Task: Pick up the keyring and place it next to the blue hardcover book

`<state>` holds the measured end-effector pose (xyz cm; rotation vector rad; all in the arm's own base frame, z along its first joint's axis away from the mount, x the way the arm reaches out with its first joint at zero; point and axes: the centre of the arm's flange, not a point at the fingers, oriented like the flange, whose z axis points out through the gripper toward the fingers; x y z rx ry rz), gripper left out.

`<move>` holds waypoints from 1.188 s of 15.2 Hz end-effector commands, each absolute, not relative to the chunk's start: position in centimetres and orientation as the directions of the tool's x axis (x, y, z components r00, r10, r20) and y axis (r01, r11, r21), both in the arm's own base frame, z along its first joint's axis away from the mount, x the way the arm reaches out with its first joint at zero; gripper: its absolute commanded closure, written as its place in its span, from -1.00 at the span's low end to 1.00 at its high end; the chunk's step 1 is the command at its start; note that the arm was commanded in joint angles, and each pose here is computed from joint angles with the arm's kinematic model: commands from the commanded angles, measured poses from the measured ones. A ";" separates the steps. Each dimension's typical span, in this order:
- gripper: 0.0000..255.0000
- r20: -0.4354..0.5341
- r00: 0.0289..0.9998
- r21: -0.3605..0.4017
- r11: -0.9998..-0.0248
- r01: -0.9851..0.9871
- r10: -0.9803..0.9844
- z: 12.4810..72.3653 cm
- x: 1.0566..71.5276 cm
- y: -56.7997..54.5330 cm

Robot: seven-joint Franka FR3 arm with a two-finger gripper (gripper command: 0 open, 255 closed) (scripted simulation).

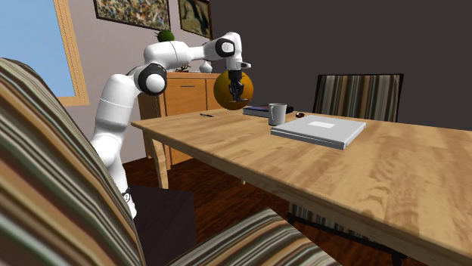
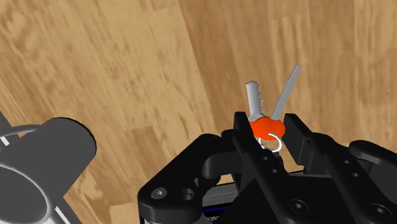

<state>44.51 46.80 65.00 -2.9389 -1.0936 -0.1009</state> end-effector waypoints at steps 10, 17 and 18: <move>1.00 0.062 0.755 0.018 -0.757 0.653 0.652 59.3 44.5 46.9; 1.00 0.062 0.755 0.018 -0.757 0.653 0.652 56.4 44.5 46.9; 1.00 0.062 0.755 0.018 -0.757 0.653 0.652 56.4 44.5 46.9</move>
